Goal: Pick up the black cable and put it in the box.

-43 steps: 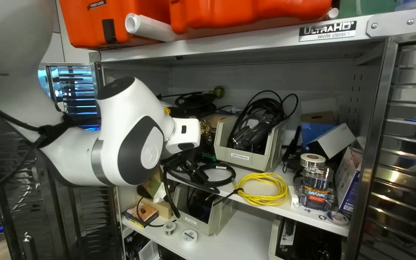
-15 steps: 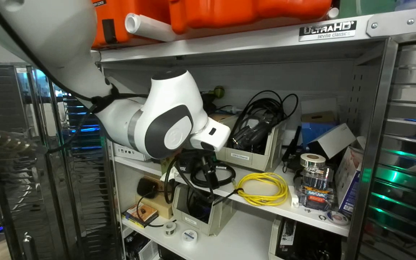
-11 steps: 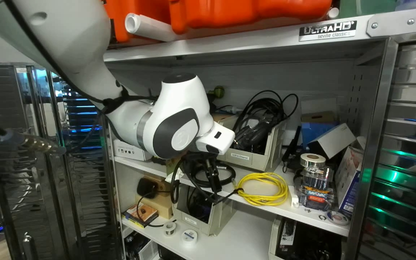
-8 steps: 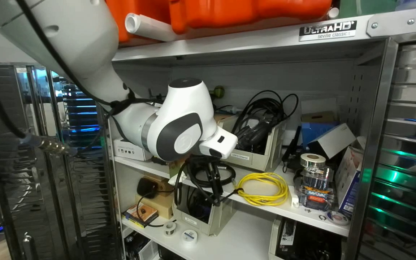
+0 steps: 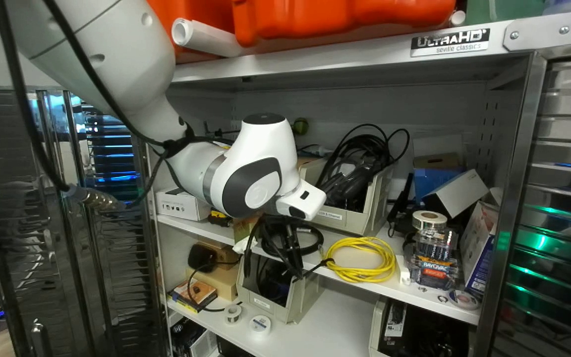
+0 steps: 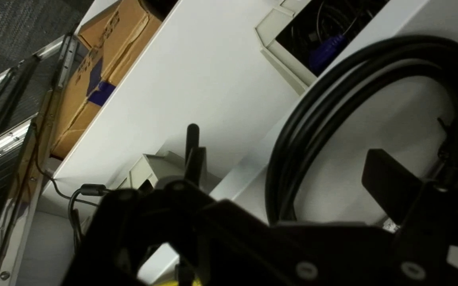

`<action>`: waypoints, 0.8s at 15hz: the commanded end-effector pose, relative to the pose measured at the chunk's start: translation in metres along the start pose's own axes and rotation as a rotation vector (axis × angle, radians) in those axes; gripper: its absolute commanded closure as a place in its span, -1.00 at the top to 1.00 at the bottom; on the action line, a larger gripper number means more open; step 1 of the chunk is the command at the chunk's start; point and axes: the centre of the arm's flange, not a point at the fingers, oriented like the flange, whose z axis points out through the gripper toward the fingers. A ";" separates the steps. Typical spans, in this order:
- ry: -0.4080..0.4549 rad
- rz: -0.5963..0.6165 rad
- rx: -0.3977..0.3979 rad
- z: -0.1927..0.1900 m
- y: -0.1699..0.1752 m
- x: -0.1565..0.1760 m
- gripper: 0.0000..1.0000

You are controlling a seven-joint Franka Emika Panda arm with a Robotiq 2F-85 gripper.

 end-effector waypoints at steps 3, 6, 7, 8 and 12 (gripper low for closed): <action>-0.079 -0.019 -0.048 0.010 -0.023 0.011 0.50; -0.078 -0.032 -0.047 0.006 -0.029 0.009 0.16; -0.077 -0.036 -0.043 0.003 -0.030 0.007 0.00; -0.083 -0.038 -0.044 0.002 -0.029 0.006 -0.19; -0.105 -0.042 -0.063 0.002 -0.020 0.002 -0.68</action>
